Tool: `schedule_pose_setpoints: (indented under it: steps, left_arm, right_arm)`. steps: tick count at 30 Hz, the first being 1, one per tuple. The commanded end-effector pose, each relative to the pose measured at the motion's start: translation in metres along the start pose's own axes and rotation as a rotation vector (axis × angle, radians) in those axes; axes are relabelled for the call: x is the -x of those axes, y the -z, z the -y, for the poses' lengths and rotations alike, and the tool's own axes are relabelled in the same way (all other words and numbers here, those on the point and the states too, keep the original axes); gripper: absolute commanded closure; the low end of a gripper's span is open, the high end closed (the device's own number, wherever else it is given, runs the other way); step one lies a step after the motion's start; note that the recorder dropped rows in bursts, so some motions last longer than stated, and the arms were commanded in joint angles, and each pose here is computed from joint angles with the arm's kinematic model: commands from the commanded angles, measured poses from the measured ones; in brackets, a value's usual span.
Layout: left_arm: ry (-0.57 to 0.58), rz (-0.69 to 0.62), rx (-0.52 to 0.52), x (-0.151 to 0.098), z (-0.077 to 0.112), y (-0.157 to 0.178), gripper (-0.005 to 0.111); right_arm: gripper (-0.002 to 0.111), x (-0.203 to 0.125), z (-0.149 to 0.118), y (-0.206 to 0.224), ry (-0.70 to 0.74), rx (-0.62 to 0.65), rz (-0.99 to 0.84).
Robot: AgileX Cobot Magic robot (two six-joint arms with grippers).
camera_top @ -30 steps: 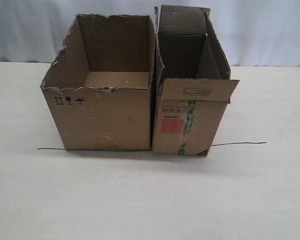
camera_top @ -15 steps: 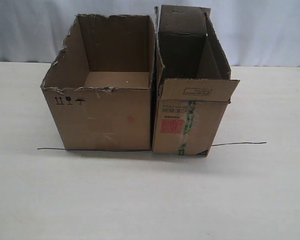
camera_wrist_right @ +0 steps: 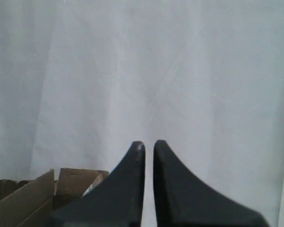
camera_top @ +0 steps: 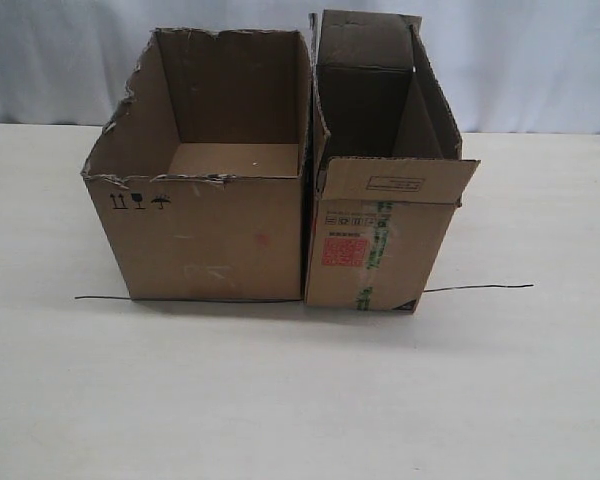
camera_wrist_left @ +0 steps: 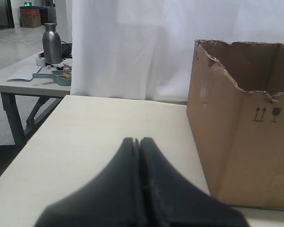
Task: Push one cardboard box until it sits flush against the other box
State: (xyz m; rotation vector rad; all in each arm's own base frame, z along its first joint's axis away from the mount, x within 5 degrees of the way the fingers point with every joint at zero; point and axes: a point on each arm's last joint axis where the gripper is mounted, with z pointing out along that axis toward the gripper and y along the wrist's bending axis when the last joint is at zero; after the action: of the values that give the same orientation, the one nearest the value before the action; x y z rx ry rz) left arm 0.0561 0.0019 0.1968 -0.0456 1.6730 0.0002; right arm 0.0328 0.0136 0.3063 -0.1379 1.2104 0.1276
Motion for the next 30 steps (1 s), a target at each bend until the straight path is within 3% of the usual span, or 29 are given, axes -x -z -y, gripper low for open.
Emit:
schedule_pose_setpoints:
  steps: [1, 8, 14, 26, 30]
  left_arm:
    - [-0.001, 0.009, -0.008, 0.000, 0.000, 0.000, 0.107]
    - [-0.001, 0.009, -0.008, 0.000, 0.000, 0.000, 0.107]
    - [-0.001, 0.009, -0.008, 0.000, 0.000, 0.000, 0.107]
    - [0.001, 0.009, -0.009, 0.000, 0.000, 0.000, 0.107]
    - [0.004, 0.006, -0.009, 0.000, 0.001, 0.000, 0.107]
  right_arm:
    - [0.103, -0.018, 0.014, 0.006, -0.020, -0.111, -0.049]
    - [0.103, -0.071, 0.004, 0.008, -0.034, -0.007, -0.191]
    - [0.103, -0.092, 0.007, 0.012, -0.030, -0.051, -0.262]
    - [0.103, -0.093, 0.010, 0.012, 0.034, -0.073, -0.263]
    - [0.103, -0.085, 0.010, 0.010, 0.019, -0.073, -0.155]
